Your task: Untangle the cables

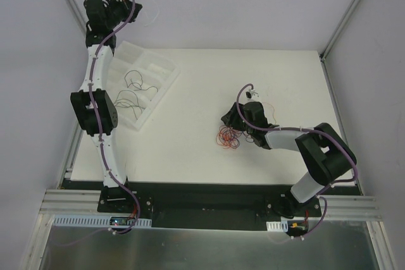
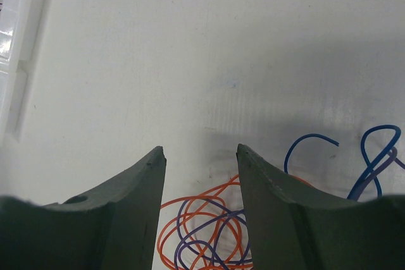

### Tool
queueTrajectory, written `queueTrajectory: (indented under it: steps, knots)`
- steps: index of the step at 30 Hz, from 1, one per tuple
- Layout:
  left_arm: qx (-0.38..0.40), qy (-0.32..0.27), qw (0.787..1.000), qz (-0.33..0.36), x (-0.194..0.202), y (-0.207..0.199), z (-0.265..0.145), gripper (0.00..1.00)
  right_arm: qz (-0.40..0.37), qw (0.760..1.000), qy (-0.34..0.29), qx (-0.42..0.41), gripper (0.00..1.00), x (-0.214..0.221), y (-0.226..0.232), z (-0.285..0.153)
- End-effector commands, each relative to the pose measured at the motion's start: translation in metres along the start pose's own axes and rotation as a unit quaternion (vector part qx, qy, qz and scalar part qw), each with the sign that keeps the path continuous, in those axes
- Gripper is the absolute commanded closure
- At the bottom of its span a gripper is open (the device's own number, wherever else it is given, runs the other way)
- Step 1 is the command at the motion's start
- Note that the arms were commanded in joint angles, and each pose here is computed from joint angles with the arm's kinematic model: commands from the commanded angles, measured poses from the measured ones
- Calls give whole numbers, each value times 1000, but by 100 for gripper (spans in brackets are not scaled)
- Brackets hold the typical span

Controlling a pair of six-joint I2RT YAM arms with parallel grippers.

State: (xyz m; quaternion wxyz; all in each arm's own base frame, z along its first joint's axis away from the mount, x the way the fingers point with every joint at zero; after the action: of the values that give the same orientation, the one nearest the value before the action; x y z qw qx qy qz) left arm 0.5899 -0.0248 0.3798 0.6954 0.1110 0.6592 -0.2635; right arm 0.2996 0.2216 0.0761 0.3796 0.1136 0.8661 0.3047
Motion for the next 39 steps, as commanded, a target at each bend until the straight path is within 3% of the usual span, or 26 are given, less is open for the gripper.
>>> queueTrajectory:
  steps: [1,9,17,29,33,36,39]
  knots:
    - [-4,38,996,79,19,-9,4,100,-6,1000,-22,-19,48,-13,15,3]
    - [-69,147,987,-6,114,-21,-27,100,-4,999,-22,-27,48,-12,16,3]
    - [-152,286,945,-52,192,7,-39,100,0,999,-26,-36,48,-13,16,0]
    - [-222,392,893,30,231,27,-52,100,12,999,-21,-47,48,-11,14,-1]
    - [-226,391,891,38,226,26,-45,100,12,998,-22,-51,48,-12,16,-1]
    - [-228,396,887,69,220,20,-38,91,11,998,-23,-52,48,-13,16,-2]
    - [-238,390,886,79,207,15,-37,63,9,998,-23,-55,48,-14,17,-5]
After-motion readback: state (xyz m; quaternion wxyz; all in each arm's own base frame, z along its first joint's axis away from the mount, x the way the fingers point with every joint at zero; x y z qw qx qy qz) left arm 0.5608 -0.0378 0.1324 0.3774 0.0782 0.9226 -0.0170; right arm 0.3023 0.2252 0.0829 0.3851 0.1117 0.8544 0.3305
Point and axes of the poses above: each gripper's point midway between its finger pads, its own z axis out along the fingers, its own y axis along the line the jaws close on, x = y × z, the point moved 5 cm from there along -z, back along the fingers, and after that the axes turned 5 degrees about z, right-handed, at the moved point
